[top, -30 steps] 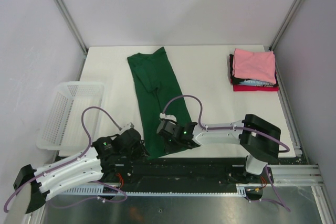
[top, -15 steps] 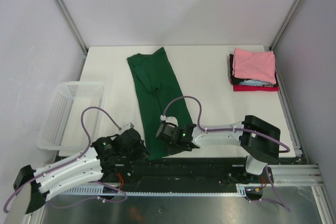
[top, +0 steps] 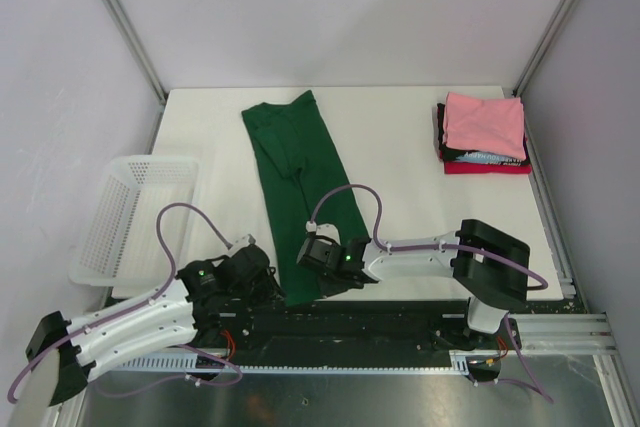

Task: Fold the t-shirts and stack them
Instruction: Rotate the tshirt 70 degrees, then grab the bottom of the folded rectangular tshirt with both arms

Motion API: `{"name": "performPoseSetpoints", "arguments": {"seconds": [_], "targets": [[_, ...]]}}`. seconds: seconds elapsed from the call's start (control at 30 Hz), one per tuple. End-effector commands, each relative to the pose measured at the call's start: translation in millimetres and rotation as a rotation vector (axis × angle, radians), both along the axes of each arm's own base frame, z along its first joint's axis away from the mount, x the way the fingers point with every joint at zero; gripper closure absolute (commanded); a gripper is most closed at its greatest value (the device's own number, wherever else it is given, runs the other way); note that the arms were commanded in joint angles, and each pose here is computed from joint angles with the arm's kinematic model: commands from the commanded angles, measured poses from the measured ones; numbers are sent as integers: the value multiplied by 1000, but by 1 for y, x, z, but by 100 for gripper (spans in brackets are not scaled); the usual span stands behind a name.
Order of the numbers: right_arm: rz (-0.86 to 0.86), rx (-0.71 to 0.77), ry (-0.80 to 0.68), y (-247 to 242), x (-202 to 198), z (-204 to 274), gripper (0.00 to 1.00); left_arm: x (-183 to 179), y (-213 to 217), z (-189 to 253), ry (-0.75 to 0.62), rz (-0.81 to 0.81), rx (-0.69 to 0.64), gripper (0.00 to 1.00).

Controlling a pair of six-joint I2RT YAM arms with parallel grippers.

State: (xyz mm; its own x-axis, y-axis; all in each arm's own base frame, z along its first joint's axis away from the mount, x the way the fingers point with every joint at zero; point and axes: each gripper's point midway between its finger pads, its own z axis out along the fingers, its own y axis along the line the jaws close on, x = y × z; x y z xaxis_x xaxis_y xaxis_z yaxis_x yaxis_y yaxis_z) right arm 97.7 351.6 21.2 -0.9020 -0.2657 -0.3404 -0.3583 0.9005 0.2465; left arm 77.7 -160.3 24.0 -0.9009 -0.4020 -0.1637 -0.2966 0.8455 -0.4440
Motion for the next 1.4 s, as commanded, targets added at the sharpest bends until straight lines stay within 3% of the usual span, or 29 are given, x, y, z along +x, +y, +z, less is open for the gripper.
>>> {"name": "performPoseSetpoints", "arguments": {"seconds": [0.0, 0.63, 0.9, 1.0, 1.2, 1.37], "targets": [[-14, 1, 4, 4, 3, 3, 91, 9, -6, 4, -24, 26, -18, 58], [-17, 6, 11, 4, 5, 4, 90, 4, -15, -12, 27, 4, -29, 64], [-27, 34, 1, 5, 12, 14, 87, 6, -19, -11, 26, 9, -48, 76], [-30, 52, -2, 5, 14, 22, 82, 5, -22, -9, 29, -1, -59, 84], [-56, 110, -49, 1, 24, 53, 57, 7, -31, 2, 20, -21, -93, 98], [-164, 88, -142, -33, 47, 71, 51, 9, -35, 8, 14, -27, -108, 100]]}}
